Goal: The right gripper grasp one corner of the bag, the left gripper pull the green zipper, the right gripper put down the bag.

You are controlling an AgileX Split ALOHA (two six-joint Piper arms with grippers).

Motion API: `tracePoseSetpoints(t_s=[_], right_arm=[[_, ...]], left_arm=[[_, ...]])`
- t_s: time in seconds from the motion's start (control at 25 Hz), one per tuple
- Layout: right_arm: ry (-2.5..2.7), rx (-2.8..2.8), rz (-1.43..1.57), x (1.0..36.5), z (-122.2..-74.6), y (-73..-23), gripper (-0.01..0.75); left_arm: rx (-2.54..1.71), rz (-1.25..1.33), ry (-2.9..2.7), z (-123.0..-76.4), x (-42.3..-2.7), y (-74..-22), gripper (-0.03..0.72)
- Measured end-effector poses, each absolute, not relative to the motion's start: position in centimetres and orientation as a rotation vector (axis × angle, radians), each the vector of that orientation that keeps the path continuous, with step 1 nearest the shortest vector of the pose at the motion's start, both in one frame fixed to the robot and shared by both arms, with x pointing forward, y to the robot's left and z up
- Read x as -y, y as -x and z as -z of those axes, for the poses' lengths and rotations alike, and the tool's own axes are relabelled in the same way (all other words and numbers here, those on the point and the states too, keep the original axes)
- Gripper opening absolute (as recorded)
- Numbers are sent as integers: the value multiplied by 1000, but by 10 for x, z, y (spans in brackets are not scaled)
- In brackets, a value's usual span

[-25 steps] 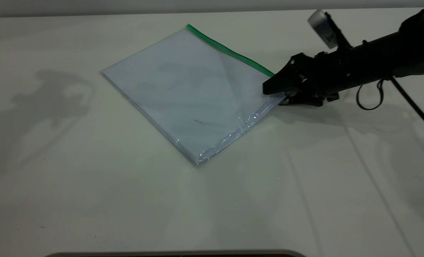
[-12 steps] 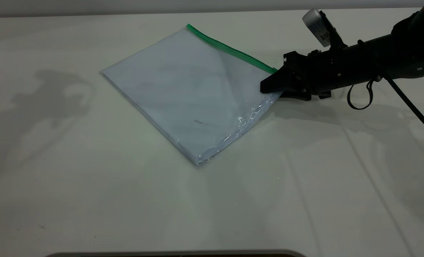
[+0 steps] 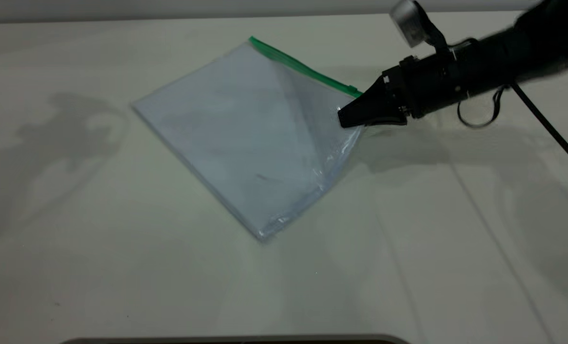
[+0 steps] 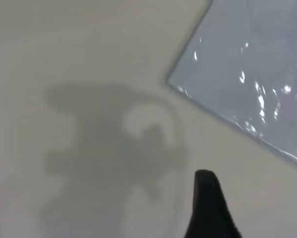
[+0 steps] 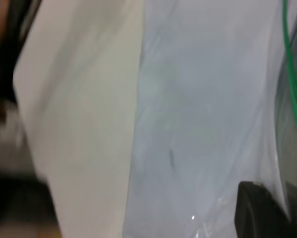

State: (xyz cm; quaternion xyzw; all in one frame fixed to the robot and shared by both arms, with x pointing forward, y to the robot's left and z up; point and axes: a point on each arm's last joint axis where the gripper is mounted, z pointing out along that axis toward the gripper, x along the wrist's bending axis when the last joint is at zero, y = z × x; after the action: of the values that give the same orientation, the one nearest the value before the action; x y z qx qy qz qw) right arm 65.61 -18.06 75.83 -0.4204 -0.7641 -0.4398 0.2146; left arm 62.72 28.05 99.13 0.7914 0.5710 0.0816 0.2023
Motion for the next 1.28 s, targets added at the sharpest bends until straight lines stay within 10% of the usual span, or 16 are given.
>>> tracePoseSetpoints(t_s=[0.52, 1.28], right_arm=[[713, 2601, 777, 125, -827, -698, 33], [823, 2535, 1357, 81, -855, -721, 33]], left_arm=[[-1118, -285, -2514, -956, -227, -636, 538], [-837, -276, -2322, -932, -169, -647, 538]])
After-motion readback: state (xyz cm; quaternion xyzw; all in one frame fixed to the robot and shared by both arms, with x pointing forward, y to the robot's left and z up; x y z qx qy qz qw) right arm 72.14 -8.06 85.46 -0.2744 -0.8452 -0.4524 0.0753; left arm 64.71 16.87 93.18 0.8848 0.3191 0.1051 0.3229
